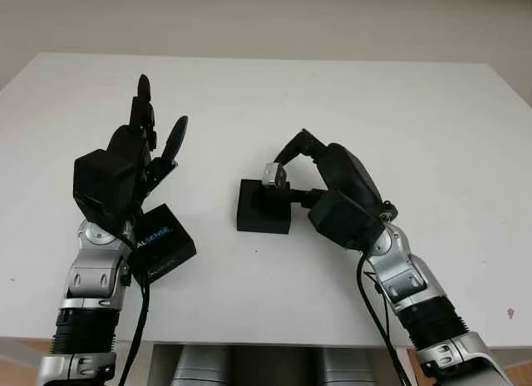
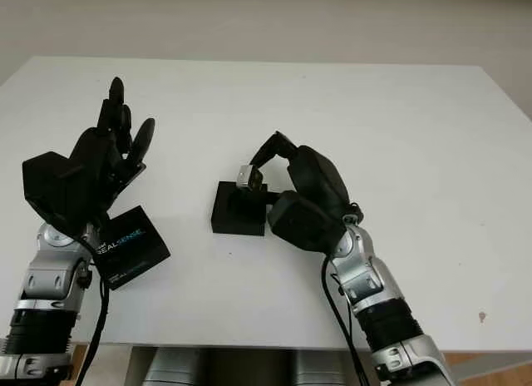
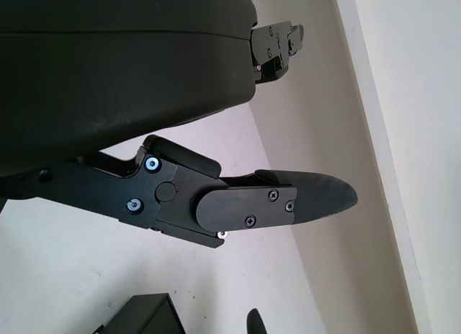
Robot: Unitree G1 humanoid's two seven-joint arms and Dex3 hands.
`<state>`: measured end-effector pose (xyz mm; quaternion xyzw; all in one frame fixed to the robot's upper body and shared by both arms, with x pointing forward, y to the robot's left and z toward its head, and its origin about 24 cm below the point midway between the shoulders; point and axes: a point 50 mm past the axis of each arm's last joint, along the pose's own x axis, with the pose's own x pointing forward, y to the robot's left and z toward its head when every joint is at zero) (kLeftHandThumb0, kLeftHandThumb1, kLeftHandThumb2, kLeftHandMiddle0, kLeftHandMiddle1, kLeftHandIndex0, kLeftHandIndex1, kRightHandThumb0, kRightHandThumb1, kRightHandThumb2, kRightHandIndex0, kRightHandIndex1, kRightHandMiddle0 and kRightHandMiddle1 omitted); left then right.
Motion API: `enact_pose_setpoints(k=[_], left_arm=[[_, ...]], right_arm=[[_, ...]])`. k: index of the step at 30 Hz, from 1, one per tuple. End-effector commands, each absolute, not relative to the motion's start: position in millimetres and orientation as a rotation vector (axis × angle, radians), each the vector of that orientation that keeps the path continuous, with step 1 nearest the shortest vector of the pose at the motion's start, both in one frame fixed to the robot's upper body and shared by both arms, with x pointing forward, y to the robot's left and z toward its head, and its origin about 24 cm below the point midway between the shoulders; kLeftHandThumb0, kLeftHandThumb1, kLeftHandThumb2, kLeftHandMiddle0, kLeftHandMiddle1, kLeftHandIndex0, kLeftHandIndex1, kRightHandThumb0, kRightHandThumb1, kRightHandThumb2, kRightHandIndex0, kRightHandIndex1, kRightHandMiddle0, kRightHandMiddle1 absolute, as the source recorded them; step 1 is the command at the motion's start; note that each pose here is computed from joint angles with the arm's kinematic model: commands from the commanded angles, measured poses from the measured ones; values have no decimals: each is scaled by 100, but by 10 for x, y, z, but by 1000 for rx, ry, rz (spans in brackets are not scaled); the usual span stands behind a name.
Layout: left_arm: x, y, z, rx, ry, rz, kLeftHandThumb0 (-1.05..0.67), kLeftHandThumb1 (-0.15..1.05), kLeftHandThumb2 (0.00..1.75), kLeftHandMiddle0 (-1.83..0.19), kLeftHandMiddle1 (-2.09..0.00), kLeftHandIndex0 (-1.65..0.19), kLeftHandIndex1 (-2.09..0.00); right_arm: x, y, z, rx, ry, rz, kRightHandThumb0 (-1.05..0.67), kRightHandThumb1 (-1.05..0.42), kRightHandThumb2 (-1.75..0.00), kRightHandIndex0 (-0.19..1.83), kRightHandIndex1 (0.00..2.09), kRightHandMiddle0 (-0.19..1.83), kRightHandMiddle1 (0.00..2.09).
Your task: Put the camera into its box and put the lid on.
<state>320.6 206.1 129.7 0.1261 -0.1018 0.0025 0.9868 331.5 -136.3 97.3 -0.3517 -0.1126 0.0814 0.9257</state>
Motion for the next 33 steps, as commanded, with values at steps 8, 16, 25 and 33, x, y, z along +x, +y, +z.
enact_pose_setpoints(k=[8,16,25,33], left_arm=[[3205,2032,1310,249,-217,8,-78,105,44,19,0,19,0],[3194,2022,1316,250,-221,13,-76,105,46,19,0,19,0],[3181,2022,1322,244,-220,14,-77,105,45,19,0,19,0],[3182,2015,1326,236,-212,23,-77,105,44,19,0,19,0]], right_arm=[[3483,-1454,1384,-640,-192,290,-43,-95,-6,39,3,31,174],[3632,-1546,1739,-694,-13,491,-42,-96,-5,36,3,26,177],[3710,-1559,1853,-619,93,551,-40,-97,-6,31,2,30,169],[3697,-1516,1697,-584,124,566,-41,-97,-5,30,3,32,167]])
